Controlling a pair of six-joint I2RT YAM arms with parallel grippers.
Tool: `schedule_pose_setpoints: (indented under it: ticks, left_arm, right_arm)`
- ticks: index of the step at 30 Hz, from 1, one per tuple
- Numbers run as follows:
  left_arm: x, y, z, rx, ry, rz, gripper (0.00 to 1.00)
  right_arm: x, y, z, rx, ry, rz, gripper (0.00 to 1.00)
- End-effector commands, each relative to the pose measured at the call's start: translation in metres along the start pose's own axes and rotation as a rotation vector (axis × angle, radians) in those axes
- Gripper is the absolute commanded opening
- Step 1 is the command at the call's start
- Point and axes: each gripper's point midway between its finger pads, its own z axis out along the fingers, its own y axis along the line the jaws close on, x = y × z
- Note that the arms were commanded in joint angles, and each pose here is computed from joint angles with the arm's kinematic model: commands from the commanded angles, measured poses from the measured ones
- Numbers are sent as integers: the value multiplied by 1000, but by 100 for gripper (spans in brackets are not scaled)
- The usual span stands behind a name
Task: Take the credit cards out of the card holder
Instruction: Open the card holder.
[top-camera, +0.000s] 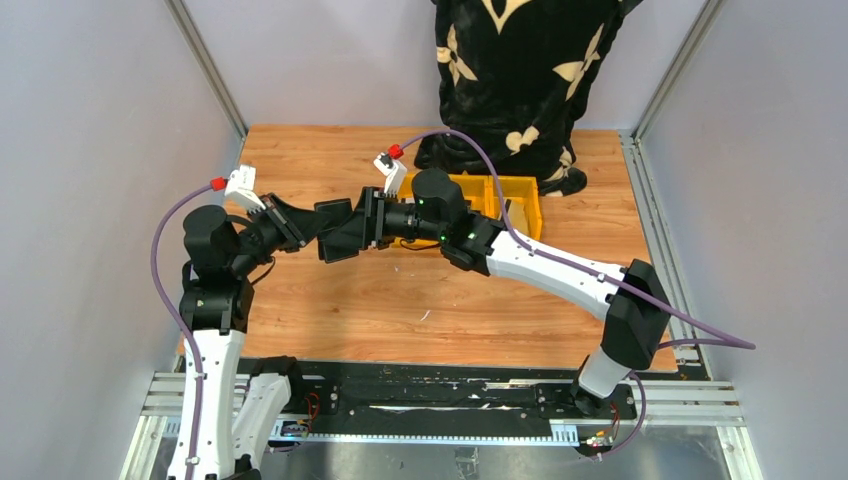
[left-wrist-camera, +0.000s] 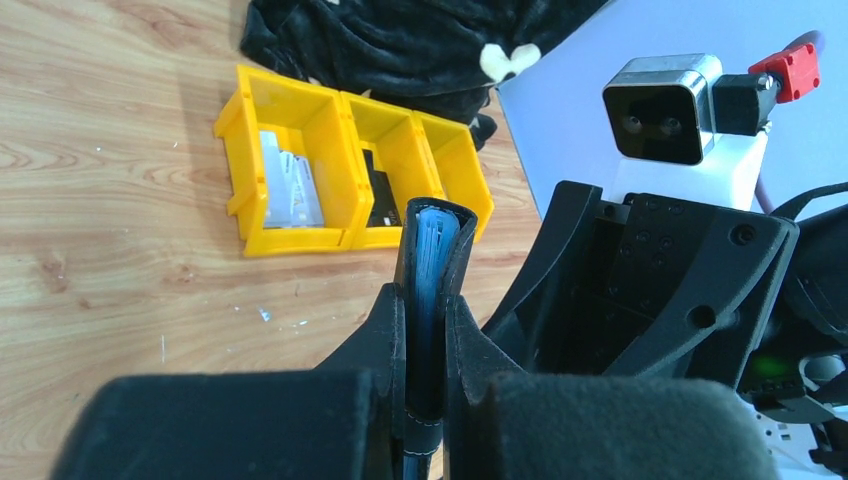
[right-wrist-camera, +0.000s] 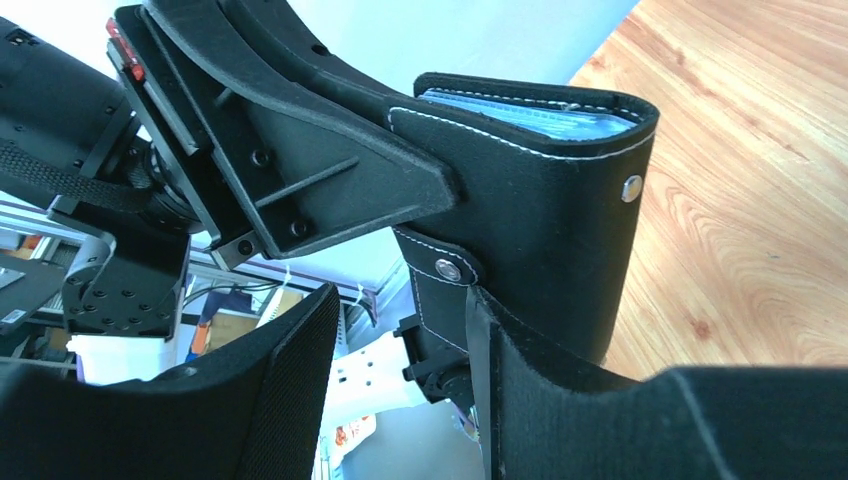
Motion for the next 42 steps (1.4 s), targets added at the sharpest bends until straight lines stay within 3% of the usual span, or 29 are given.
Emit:
schedule_pose_setpoints:
  ticks: [1, 13, 19, 23, 42]
  left_arm:
    - [3, -18, -3, 86, 19, -25, 0]
    - [6, -14, -2, 80, 18, -26, 0]
    - [1, -19, -4, 84, 5, -2, 0]
    - [0, -22, -5, 89, 6, -9, 0]
    - [2, -38, -13, 149, 14, -44, 0]
  right_arm:
    - [-11, 28, 7, -112, -24, 7, 52]
    - [-17, 46, 2, -197, -58, 54, 30]
    - [-3, 19, -13, -78, -63, 27, 45]
    - [-1, 3, -27, -9, -80, 0, 49]
    - [-10, 14, -8, -103, -70, 60, 45]
